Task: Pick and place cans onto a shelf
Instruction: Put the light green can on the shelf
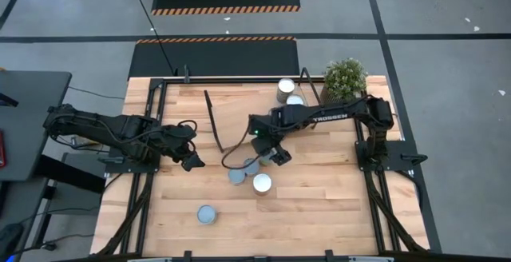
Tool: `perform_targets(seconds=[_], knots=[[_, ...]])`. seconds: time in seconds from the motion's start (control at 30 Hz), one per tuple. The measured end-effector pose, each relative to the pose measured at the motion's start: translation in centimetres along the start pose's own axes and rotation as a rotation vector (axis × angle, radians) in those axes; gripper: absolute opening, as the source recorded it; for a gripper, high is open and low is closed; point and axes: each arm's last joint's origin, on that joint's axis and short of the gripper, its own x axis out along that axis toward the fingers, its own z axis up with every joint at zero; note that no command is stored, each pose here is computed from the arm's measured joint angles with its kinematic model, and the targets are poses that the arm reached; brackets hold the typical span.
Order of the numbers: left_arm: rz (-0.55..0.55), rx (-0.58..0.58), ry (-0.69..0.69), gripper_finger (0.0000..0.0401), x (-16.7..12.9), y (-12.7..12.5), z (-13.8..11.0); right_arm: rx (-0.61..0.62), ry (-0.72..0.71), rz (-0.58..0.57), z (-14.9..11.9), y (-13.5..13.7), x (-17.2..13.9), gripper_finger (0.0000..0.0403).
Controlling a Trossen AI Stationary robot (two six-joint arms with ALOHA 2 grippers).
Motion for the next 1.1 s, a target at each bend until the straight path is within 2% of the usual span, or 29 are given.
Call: perform_targets(seconds=[0.2, 0.67, 0.93, 1.1], knots=[[0.0, 0.008, 0.0, 0.0213, 0.0, 0.0, 0.0, -0.028, 0.056, -0.003, 0.0, 1.5, 0.8, 0.0399], [0.0, 0.001, 0.0, 0.0213, 0.0, 0.0, 0.0, -0.02, -0.006, 0.01, -0.8, 1.4, 3.0, 0.0395], [0.0, 0.001, 0.0, 0.0213, 0.0, 0.0, 0.0, 0.01, -0.037, 0.025, -1.5, 0.7, 3.6, 0.0331], [0.0, 0.001, 0.0, 0.0213, 0.0, 0.0, 0.0, 0.051, -0.037, 0.009, -2.4, -0.5, 2.5, 0.03]])
